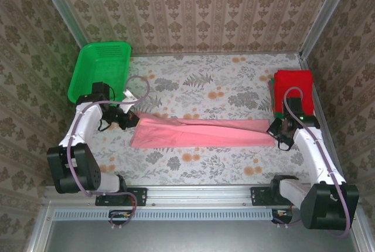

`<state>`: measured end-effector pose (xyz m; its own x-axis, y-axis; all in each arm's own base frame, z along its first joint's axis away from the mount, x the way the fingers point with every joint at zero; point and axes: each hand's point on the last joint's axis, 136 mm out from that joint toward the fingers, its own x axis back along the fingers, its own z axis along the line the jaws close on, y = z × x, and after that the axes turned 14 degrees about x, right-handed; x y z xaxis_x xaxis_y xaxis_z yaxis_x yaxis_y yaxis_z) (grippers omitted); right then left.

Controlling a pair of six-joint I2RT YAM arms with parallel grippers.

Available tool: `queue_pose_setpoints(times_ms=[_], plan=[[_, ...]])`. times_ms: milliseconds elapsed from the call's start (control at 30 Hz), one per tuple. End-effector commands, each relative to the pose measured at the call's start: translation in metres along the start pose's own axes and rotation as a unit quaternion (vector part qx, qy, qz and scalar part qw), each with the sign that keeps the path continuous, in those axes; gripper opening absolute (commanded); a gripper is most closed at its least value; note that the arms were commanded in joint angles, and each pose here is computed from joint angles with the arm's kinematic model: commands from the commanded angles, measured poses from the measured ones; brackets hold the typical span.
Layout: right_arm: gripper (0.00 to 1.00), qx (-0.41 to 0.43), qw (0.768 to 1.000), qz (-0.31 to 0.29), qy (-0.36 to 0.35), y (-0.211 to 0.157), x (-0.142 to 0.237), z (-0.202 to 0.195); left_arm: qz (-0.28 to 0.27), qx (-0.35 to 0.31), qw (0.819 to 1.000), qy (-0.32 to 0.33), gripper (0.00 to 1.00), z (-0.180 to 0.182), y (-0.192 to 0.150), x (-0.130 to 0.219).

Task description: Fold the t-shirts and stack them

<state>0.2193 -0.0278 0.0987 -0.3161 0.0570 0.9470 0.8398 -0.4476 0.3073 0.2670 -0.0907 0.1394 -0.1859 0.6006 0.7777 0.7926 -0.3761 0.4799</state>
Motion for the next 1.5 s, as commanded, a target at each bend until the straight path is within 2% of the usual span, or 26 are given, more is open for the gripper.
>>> queue_pose_setpoints(times_ms=[0, 200, 300, 733, 833, 1100, 1233, 1333, 1467], plan=[[0.00, -0.012, 1.000, 0.008, -0.015, -0.010, -0.004, -0.009, 0.005, -0.011, 1.000, -0.015, 0.00, -0.011, -0.015, -0.001], [0.00, -0.029, 1.000, 0.010, -0.005, -0.006, -0.016, -0.003, 0.031, -0.013, 0.999, 0.005, 0.00, -0.006, -0.038, -0.008], [0.00, -0.030, 1.000, -0.001, 0.002, 0.005, -0.015, 0.001, 0.032, -0.013, 0.999, 0.019, 0.00, -0.001, -0.038, -0.008], [0.00, 0.001, 0.996, -0.087, 0.025, 0.139, 0.008, 0.044, 0.001, -0.011, 1.000, 0.022, 0.00, 0.008, 0.002, 0.005], [0.00, -0.001, 0.996, -0.089, 0.024, 0.142, 0.007, 0.042, -0.004, -0.009, 1.000, 0.025, 0.00, 0.008, 0.001, 0.007], [0.00, -0.010, 0.999, -0.046, 0.016, 0.100, -0.021, 0.027, -0.008, 0.013, 1.000, 0.019, 0.00, 0.004, -0.014, -0.002], [0.00, -0.012, 0.999, -0.035, 0.013, 0.093, -0.027, 0.022, -0.013, 0.019, 1.000, 0.003, 0.00, -0.002, -0.016, -0.005], [0.00, -0.018, 0.999, -0.040, 0.023, 0.103, -0.028, 0.024, -0.007, 0.022, 1.000, 0.007, 0.00, 0.000, -0.020, -0.006], [0.00, -0.013, 0.997, -0.062, 0.039, 0.147, -0.021, 0.040, -0.021, 0.015, 0.999, 0.019, 0.00, 0.006, -0.008, -0.003]])
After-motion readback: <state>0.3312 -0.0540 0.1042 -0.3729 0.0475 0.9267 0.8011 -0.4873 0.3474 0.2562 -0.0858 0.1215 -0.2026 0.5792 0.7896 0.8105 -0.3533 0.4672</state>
